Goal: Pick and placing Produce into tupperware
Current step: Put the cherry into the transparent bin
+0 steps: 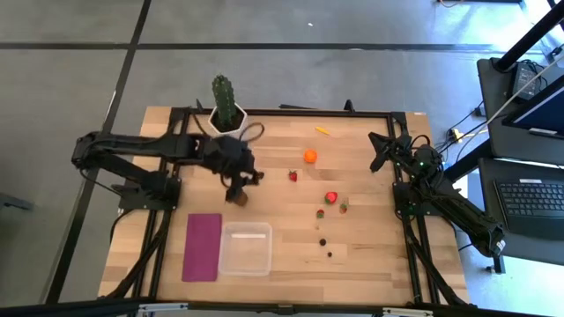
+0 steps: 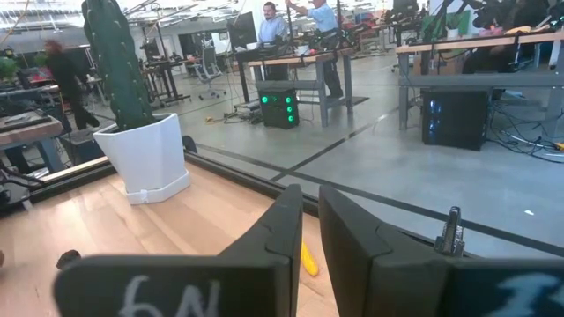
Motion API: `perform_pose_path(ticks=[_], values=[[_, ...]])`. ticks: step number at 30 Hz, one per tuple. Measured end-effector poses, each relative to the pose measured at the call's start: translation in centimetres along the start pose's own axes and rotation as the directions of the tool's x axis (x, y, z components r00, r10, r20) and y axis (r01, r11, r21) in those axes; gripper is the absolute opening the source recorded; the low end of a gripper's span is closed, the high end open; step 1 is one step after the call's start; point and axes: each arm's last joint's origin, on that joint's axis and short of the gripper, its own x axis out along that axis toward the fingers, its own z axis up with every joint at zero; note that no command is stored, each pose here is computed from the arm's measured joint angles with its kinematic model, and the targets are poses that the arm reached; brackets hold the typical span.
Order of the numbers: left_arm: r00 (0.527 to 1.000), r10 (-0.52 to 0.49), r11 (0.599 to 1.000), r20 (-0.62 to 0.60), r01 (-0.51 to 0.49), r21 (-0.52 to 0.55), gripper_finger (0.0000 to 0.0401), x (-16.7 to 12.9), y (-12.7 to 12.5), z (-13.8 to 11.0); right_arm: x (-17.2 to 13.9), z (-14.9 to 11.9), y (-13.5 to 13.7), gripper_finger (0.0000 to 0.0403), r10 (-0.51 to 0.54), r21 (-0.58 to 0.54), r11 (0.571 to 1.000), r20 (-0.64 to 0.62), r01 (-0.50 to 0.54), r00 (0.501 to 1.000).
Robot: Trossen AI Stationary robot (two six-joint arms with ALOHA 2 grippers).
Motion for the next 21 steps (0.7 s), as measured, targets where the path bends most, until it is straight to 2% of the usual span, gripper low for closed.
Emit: perform_pose_path(ticks=[4, 9, 12, 21], values=[[0.995, -0.041, 0.999, -0.090, 0.041, -0.006, 0.0123, 1.3, -3.2, -0.9, 0.0, 0.0, 0.0, 0.0046, 0.000, 0.001, 1.000, 0.000, 0.000, 1.000], [0.974, -0.064, 0.998, -0.216, 0.068, 0.011, 0.0108, 4.2, -7.0, -2.5, 0.0, 0.0, 0.0, 0.0046, 0.000, 0.027, 1.000, 0.000, 0.000, 1.000], [0.951, -0.077, 0.994, -0.300, 0.097, 0.054, 0.0106, 6.3, -9.1, -3.8, 0.0, 0.0, 0.0, 0.0046, 0.000, 0.022, 1.000, 0.000, 0.000, 1.000], [0.866, -0.069, 0.987, -0.495, 0.131, 0.092, 0.0126, 11.3, -15.0, -9.0, 0.0, 0.0, 0.0, 0.0046, 0.000, 0.026, 1.000, 0.000, 0.000, 1.000]])
